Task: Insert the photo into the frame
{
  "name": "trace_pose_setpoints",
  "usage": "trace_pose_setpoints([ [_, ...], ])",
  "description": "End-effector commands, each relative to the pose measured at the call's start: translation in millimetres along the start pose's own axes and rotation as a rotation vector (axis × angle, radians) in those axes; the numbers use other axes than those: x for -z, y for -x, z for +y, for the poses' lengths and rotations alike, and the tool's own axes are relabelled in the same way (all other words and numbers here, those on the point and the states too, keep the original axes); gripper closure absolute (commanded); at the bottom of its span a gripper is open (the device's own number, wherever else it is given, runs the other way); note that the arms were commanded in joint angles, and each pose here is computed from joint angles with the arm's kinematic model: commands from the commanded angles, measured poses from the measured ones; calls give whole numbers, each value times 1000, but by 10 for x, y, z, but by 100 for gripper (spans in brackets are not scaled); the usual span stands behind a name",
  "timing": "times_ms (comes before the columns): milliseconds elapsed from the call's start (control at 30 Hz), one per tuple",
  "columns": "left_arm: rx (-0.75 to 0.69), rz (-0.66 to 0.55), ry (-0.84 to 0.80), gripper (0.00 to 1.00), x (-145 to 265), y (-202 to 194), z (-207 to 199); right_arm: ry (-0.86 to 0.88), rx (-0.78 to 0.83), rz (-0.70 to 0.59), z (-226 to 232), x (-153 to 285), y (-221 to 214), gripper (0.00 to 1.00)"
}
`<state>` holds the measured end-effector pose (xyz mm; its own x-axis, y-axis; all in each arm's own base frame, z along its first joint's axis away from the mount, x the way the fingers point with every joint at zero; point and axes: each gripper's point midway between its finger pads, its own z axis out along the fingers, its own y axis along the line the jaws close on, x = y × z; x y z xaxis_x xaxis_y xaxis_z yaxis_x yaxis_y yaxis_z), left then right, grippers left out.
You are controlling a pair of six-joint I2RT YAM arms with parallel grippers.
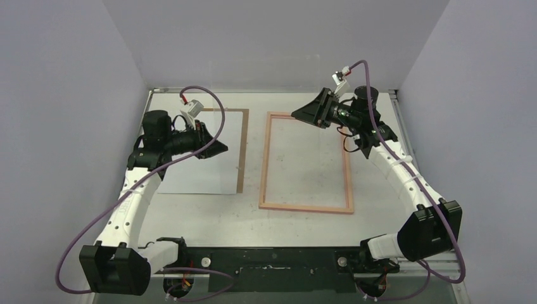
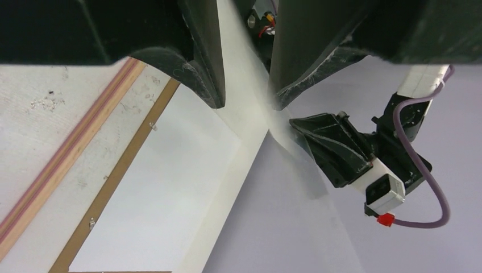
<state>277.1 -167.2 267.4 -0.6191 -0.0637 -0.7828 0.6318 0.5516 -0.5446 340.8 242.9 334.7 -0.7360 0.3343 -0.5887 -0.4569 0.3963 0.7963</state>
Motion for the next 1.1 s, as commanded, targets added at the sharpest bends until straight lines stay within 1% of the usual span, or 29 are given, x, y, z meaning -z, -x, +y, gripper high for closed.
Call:
trace_pose_setpoints([
  [0,-13,-64,-6,87,-12,178,-48,19,52,-18,148,124,-54,64],
  [100,26,-82,-14,88,-38,189,-47,5,38,-11,80,136,-126,63],
  [133,48,-81,-18,88,-48,170,-41,-3,34,-10,54,140,-142,65],
  [200,77,-80,-27,87,-68,143,-40,-19,33,-10,13,150,-160,75],
  [233,87,-74,-32,84,-79,115,-39,-31,30,-12,-15,157,-152,80],
  [267,98,-69,-30,76,-92,94,-31,-46,25,-17,-59,172,-136,85],
  [367,116,-56,12,39,-144,41,59,-100,6,-36,-216,246,-44,92],
  [400,118,-51,51,24,-169,26,127,-131,-5,-39,-307,286,-6,94],
  [467,103,-21,108,14,-231,-23,228,-192,-45,-41,-519,393,44,95],
  [533,76,26,188,12,-320,-103,374,-234,-80,-39,-709,490,54,95],
  [600,68,85,259,10,-435,-220,540,-277,-106,-9,-917,543,-27,95],
  [667,59,146,285,10,-557,-343,617,-295,-150,46,-1118,536,-201,95],
  [800,8,219,335,10,-759,-546,765,-344,-220,112,-1469,514,-485,95],
  [900,-45,238,370,10,-885,-641,811,-360,-212,98,-1456,547,-448,95],
  [1067,-80,255,428,10,-1112,-727,889,-418,-176,38,-1311,758,-142,95],
])
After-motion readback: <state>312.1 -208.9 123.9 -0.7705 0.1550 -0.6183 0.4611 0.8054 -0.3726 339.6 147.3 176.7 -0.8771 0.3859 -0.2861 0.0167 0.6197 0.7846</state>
